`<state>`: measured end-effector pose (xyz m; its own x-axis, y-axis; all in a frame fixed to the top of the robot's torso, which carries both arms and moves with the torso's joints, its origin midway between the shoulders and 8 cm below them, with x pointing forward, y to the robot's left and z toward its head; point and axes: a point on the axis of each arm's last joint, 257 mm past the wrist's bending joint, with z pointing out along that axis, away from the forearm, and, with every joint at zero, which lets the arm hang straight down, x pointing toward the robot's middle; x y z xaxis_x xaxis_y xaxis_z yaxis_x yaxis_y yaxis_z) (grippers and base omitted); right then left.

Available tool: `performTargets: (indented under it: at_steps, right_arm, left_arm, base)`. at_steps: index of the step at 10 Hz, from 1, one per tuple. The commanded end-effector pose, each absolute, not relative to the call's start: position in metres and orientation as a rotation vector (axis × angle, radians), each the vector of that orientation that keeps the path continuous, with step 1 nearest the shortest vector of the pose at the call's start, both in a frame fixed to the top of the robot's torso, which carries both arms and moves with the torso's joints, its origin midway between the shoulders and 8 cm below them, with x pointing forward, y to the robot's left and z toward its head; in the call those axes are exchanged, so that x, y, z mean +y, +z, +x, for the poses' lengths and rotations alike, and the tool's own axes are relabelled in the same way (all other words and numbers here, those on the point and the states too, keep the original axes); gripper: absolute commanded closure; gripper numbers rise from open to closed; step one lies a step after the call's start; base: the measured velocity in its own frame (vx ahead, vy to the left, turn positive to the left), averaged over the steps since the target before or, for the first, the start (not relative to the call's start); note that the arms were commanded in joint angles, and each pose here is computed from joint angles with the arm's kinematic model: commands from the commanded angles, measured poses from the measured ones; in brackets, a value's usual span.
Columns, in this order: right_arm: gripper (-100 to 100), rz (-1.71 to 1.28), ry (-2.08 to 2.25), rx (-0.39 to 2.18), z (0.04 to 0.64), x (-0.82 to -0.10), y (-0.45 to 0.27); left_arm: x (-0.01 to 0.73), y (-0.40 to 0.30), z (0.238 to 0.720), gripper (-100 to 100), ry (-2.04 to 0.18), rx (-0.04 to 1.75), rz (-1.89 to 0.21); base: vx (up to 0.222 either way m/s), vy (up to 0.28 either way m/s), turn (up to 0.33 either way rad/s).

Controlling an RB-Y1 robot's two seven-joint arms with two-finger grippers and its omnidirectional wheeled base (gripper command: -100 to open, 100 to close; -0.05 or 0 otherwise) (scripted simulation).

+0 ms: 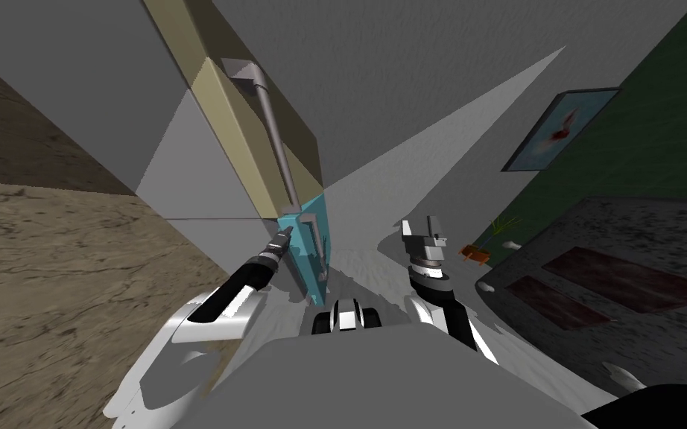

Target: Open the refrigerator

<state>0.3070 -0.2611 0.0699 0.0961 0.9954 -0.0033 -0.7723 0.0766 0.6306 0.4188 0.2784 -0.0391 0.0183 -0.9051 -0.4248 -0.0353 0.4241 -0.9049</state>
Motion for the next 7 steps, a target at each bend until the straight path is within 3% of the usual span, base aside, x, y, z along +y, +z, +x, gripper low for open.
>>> performTargets:
  at_steps: [1, 7]
  right_arm:
    - [0, 0.55, 1.412, 0.504, 0.307, -0.261, 0.07]
    - [0, 0.55, 1.412, 0.504, 0.307, -0.261, 0.07]
  left_arm:
    - [0.296, -0.038, 0.42, 100, -0.807, 1.359, -0.944]
    - [0.332, -0.038, 0.419, 100, -0.727, 1.298, -1.006]
  base:
    - [0.075, -0.287, 0.137]
    - [0.06, -0.301, 0.079]
